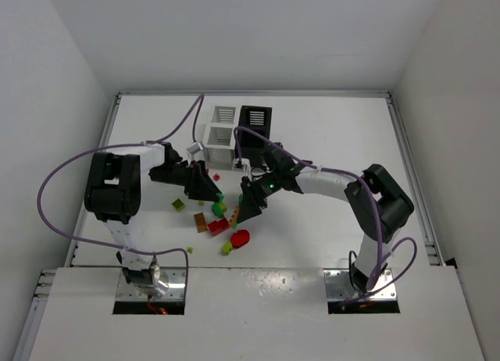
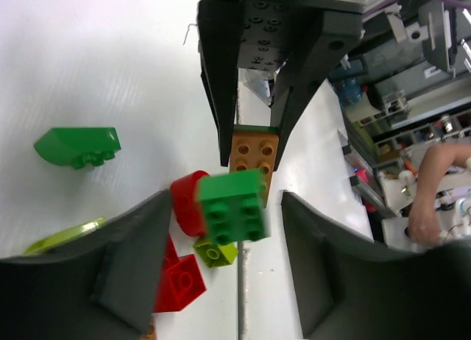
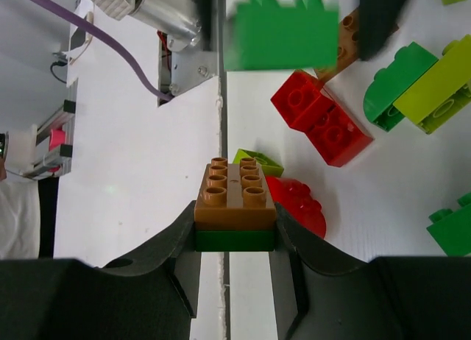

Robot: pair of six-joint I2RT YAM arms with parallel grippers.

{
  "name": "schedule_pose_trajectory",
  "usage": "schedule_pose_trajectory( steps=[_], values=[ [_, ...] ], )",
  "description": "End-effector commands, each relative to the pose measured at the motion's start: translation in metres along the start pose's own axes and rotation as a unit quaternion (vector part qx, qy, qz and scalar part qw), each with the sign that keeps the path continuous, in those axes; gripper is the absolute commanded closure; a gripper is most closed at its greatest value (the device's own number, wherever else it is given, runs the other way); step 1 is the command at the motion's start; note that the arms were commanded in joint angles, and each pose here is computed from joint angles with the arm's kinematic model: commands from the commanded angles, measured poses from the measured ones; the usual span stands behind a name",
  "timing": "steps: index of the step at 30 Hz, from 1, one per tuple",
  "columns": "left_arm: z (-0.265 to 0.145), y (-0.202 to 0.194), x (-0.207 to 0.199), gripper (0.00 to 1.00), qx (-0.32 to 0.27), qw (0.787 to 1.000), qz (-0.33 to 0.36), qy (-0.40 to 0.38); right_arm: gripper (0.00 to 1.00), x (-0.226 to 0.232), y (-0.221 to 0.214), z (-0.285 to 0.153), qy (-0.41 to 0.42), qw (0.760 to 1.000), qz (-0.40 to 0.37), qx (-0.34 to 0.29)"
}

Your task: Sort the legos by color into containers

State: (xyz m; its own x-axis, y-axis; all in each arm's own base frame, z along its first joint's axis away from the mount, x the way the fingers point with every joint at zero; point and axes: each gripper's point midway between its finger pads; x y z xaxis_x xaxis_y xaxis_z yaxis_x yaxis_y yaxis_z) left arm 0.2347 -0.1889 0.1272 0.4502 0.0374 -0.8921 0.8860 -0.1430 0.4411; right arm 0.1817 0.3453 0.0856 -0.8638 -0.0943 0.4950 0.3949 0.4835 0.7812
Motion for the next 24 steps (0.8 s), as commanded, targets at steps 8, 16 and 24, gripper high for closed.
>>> schedule_pose_trajectory(
  steps=[8, 16, 24],
  values=[
    [0.006, 0.004, -0.008, 0.26, -0.022, 0.999, 0.017, -0.028, 1.00, -0.006, 0.053, -0.001, 0.007, 0.998, -0.058, -0.036],
    [0.019, -0.005, -0.016, 0.27, 0.004, 0.999, 0.031, -0.037, 1.00, -0.012, 0.062, 0.010, 0.010, 0.997, -0.061, -0.035],
    [0.019, -0.004, -0.017, 0.55, 0.001, 0.999, 0.031, -0.040, 1.00, -0.012, 0.063, 0.010, 0.010, 0.998, -0.059, -0.037]
  ],
)
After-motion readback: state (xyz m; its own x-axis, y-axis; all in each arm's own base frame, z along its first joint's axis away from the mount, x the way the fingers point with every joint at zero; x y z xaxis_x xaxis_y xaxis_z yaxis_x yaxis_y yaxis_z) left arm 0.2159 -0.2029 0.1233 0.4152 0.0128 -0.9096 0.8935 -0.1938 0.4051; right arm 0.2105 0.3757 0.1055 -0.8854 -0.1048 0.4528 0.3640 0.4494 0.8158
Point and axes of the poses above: each gripper's point midway between its finger pads, its own z axis out along the fingers, its own x axis along the line the jaws close on, y = z × x, and after that the axes turned 15 degrees about -z, right-handed
